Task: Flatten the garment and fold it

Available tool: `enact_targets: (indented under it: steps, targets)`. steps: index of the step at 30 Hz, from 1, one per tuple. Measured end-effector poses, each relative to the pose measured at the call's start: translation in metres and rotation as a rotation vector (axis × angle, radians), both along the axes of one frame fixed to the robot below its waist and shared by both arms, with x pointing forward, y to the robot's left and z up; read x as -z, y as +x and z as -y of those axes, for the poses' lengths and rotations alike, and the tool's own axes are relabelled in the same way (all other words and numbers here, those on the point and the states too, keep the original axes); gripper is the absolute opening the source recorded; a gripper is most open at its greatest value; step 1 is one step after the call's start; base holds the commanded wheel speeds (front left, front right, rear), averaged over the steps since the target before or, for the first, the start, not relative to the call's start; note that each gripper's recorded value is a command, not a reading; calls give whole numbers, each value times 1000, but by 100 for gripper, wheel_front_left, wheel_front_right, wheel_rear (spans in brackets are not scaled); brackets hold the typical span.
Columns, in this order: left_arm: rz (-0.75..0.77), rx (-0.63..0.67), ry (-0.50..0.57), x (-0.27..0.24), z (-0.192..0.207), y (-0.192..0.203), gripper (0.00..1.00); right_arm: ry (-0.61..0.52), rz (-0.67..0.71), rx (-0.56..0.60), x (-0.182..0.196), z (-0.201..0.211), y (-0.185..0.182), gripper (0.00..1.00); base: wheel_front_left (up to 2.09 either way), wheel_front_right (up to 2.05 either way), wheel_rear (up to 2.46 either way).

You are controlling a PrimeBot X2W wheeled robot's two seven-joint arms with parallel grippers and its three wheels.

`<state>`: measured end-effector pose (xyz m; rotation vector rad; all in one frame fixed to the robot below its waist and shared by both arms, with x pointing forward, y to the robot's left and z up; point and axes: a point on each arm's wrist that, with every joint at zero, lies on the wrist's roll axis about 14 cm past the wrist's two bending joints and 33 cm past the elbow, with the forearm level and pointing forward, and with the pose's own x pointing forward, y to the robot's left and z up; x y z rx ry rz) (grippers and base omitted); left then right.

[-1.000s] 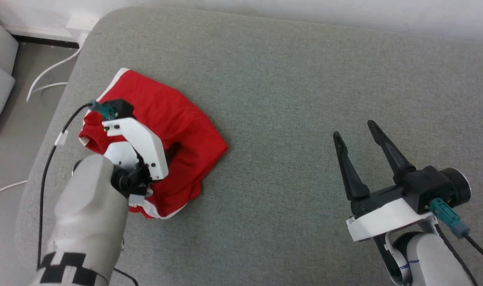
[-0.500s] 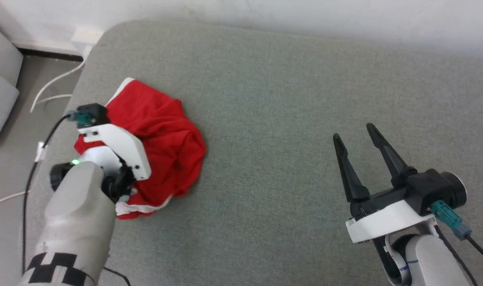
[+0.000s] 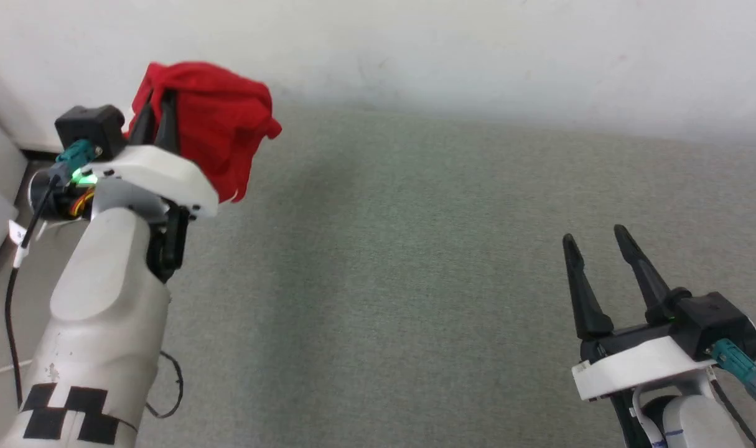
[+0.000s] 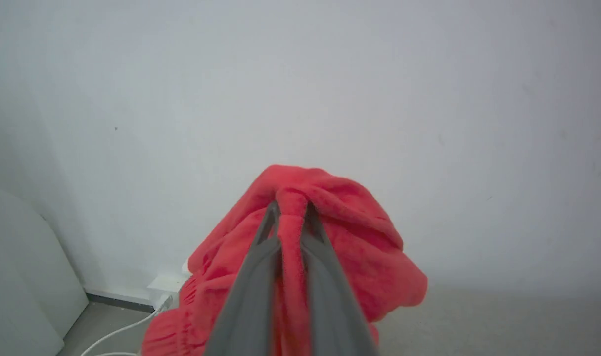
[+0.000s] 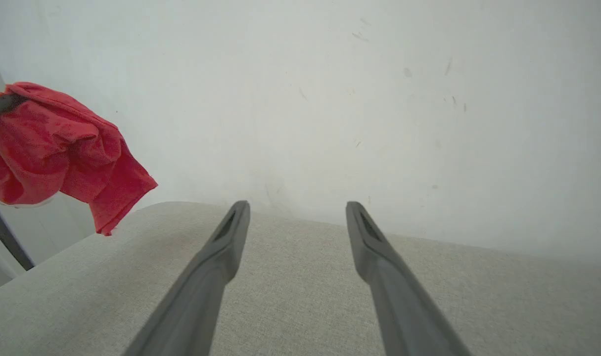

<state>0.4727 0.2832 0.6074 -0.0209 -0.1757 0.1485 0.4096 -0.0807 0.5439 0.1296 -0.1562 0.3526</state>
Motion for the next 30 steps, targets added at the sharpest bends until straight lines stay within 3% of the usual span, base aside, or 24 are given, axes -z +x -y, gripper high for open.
enact_targets:
  steps: [6, 11, 18, 23, 24, 25, 30]
  targets:
    - [135, 193, -40, -32, 84, 5, 0, 9, 9, 99, -6, 36, -14, 100, 0, 0, 0]
    - [116, 381, -116, -21, 167, -2, 0, 2, 3, 186, -6, 66, -30, 100, 0, 0, 0]
    - [-197, 614, -218, 69, 261, -38, 0, 2, 2, 305, -6, 106, -52, 100, 0, 0, 0]
    - [-424, 691, -246, 134, 294, -77, 0, 16, -16, 353, -2, 120, -66, 100, 0, 0, 0]
    - [-456, 702, -245, 144, 298, -84, 13, 16, -18, 362, -1, 123, -68, 100, 0, 0, 0]
    - [-481, 711, -246, 151, 301, -91, 100, 16, -21, 368, 0, 125, -69, 100, 0, 0, 0]
    - [-502, 742, -316, 162, 307, -113, 100, 17, -32, 364, 3, 123, -71, 100, 0, 0, 0]
